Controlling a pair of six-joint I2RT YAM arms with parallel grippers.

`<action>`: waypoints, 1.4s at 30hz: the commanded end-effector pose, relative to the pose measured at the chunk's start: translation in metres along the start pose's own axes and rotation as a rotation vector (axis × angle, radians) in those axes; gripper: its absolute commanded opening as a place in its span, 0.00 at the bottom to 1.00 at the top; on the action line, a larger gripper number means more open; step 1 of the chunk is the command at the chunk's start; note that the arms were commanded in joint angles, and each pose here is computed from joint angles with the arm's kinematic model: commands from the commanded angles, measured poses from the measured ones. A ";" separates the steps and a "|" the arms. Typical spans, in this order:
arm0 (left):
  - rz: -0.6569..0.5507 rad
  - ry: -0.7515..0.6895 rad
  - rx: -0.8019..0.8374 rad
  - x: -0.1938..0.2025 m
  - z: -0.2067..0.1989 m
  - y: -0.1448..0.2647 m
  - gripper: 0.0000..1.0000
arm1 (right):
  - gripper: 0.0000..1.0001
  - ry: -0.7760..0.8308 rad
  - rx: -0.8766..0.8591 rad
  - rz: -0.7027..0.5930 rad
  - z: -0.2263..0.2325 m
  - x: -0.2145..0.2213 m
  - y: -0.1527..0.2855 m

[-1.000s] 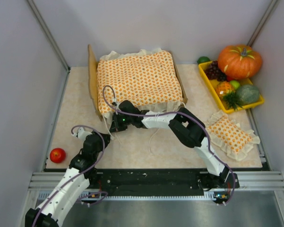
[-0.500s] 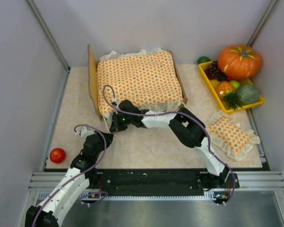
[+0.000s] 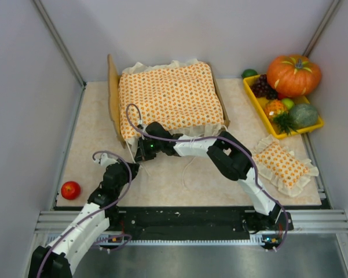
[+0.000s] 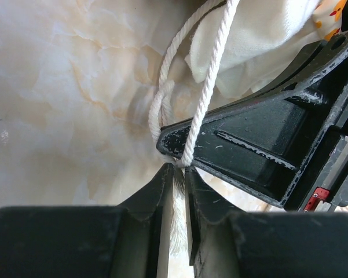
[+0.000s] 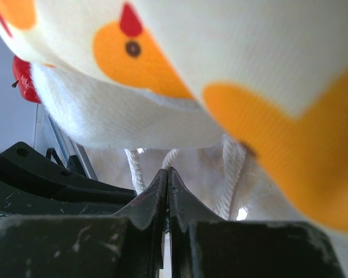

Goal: Set up the pet bed

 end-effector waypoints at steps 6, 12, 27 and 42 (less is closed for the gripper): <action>-0.028 -0.009 0.005 -0.002 0.005 -0.002 0.00 | 0.01 -0.135 0.023 0.173 -0.005 0.042 0.002; -0.008 -0.008 -0.023 0.001 0.011 0.004 0.00 | 0.05 -0.133 0.035 0.160 -0.009 0.038 0.001; 0.015 -0.012 -0.052 0.004 0.018 0.011 0.00 | 0.12 -0.117 0.085 0.124 -0.018 0.032 0.007; -0.027 -0.011 -0.072 -0.003 0.020 0.011 0.00 | 0.31 0.131 0.253 0.015 -0.021 0.032 0.068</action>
Point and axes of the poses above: each gripper's point midway between its finger pads, its own y axis back along the fingers, its own z axis along the line the jaws close on, x = y × z, the point moved 3 cm from there along y, back along the fingers, and after that the axes turned 10 degrees about y, right-handed, at the moved point
